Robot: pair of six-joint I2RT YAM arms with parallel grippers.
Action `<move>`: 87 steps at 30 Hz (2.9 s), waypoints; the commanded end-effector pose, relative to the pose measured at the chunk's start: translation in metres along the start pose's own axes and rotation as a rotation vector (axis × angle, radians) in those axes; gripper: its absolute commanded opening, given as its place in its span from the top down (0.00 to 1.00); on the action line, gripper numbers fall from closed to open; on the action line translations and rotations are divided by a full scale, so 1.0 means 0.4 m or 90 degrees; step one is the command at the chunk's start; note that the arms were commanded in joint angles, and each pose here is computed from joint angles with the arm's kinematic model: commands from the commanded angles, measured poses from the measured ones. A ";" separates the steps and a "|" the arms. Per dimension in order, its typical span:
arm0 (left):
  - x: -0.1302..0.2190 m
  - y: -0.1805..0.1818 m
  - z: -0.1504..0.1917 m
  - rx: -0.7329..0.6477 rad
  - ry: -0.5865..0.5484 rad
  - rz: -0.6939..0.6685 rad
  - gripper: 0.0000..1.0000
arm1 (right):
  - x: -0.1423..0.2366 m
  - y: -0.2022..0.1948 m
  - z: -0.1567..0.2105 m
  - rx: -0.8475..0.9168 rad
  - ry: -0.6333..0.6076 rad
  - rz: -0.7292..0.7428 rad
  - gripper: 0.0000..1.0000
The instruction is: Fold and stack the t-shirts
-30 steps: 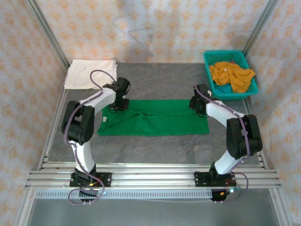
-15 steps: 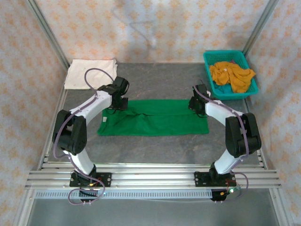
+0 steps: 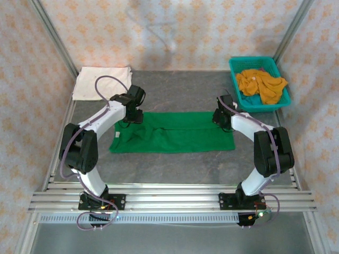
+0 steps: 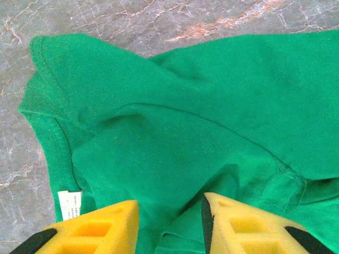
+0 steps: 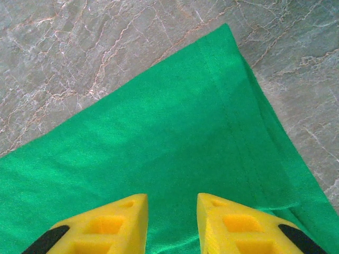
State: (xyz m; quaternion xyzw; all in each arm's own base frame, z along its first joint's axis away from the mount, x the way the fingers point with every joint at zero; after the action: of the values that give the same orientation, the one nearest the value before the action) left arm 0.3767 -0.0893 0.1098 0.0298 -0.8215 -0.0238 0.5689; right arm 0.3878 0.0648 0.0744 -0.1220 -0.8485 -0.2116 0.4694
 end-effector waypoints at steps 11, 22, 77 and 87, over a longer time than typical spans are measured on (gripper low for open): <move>-0.024 -0.032 0.162 0.002 0.072 0.049 0.65 | 0.019 0.003 -0.015 0.015 -0.019 0.007 0.68; -0.060 -0.021 0.165 0.005 0.081 0.014 1.00 | 0.015 0.012 -0.013 0.012 -0.012 0.000 0.68; 0.010 0.032 0.175 -0.006 0.094 -0.044 1.00 | 0.026 0.023 0.000 0.017 0.000 -0.024 0.65; 0.179 0.027 0.101 0.036 -0.017 0.018 0.69 | 0.045 0.011 -0.012 0.026 -0.009 -0.002 0.64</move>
State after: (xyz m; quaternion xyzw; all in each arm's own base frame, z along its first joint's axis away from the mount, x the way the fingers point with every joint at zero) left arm 0.3099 -0.0807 0.1199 0.0423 -0.7992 -0.0198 0.5993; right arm 0.3817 0.0703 0.0735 -0.1076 -0.8448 -0.2068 0.4816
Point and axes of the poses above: each hand's point on the last joint's axis, 136 mm out from that joint toward the fingers, its own x axis back along the fingers, its own y axis along the line the jaws close on, z = x × y, the point moved 1 cm from there along x, back along the fingers, and after that the axes turned 1 degree about -x, right-handed, at the moved point
